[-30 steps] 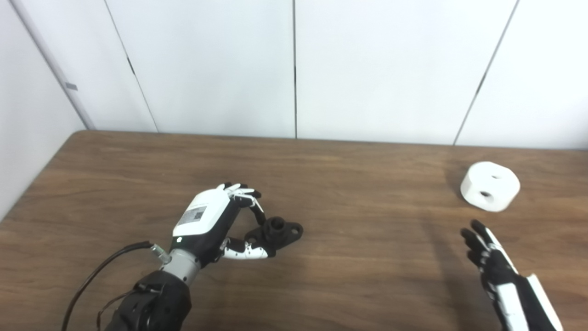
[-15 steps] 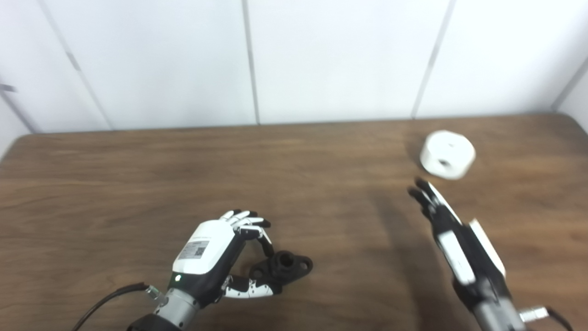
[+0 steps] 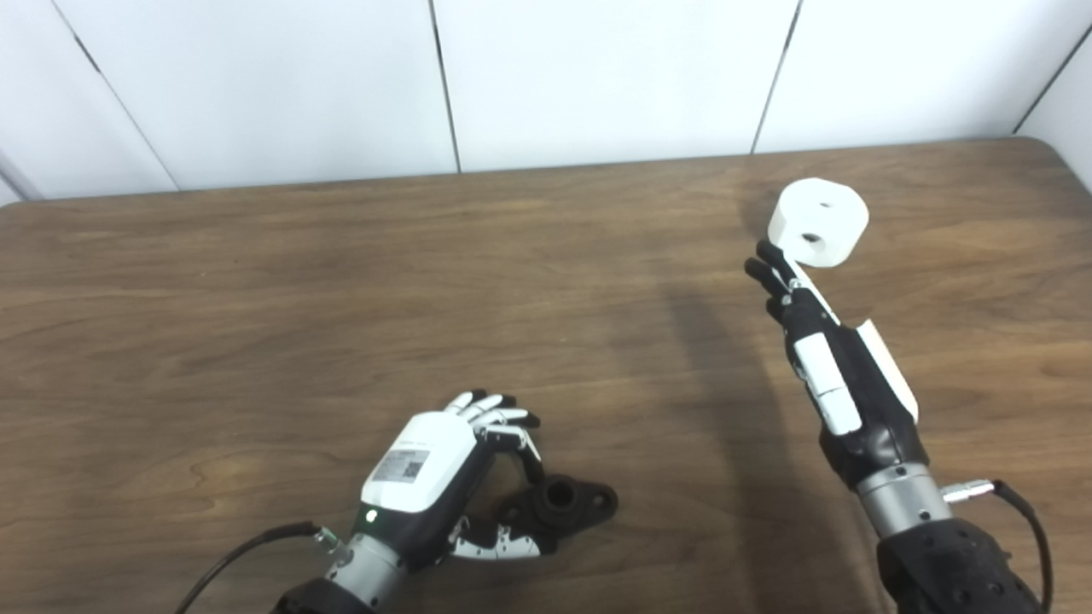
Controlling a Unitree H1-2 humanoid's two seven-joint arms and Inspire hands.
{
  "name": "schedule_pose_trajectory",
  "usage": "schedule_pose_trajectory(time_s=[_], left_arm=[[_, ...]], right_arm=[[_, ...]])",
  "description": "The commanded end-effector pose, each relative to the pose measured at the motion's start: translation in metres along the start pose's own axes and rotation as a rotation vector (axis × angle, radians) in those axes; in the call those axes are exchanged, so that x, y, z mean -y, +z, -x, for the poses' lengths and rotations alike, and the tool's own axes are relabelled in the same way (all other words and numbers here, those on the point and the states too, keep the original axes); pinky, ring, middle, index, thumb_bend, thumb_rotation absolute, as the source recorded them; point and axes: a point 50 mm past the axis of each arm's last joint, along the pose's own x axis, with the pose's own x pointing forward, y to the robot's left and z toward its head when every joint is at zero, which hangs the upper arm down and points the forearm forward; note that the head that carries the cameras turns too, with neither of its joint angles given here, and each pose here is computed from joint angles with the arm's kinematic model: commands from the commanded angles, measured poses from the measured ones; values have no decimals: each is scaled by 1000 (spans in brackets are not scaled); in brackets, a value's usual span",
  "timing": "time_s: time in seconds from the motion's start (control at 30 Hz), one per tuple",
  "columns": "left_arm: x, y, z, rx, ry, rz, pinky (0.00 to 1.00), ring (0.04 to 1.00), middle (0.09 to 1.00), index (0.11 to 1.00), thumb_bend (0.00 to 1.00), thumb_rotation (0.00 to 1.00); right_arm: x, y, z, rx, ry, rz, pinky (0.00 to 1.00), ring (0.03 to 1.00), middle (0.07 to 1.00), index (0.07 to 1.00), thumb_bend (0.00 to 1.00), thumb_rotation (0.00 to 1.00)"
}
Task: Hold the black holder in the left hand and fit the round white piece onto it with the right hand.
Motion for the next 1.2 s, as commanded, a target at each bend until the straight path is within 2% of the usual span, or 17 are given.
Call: schedule_pose_trajectory(time_s=[0.0, 0.13, 0.3, 0.57, 0.8, 0.9, 0.97, 1.1, 1.17], left_arm=[[-2, 0, -2, 20, 13, -9, 970, 910, 823, 489, 516, 54], [0, -5, -1, 6, 3, -16, 967, 911, 826, 489, 517, 56], [7, -10, -1, -4, 6, -41, 967, 917, 825, 489, 516, 54], [10, -12, -3, -9, 21, -45, 974, 921, 825, 489, 516, 54], [13, -12, -4, -10, 23, -39, 980, 922, 826, 489, 515, 54], [13, -12, -4, -15, 18, -40, 982, 926, 828, 489, 516, 54], [14, -13, -5, -17, 16, -41, 983, 927, 829, 489, 516, 54], [14, -16, -1, -20, 19, -42, 981, 924, 827, 488, 518, 52], [13, -18, 0, -22, 18, -44, 980, 924, 827, 488, 518, 52]], right_arm=[[-1, 19, -3, 84, -23, -17, 1000, 988, 944, 962, 666, 1000], [1, 20, -4, 78, -30, -11, 1000, 987, 936, 957, 689, 1000], [7, 22, -4, 85, -45, 0, 1000, 983, 935, 952, 657, 1000], [26, 22, -6, 83, -81, 6, 1000, 982, 949, 969, 654, 1000], [50, 27, -16, 112, -128, 105, 1000, 980, 955, 959, 636, 1000], [61, 31, -23, 113, -144, 209, 1000, 997, 964, 963, 644, 901], [68, 32, -29, 116, -156, 313, 980, 988, 964, 967, 661, 870], [79, 33, -44, 105, -159, 428, 973, 987, 975, 970, 702, 770], [86, 33, -54, 105, -153, 490, 927, 975, 985, 970, 724, 705]])
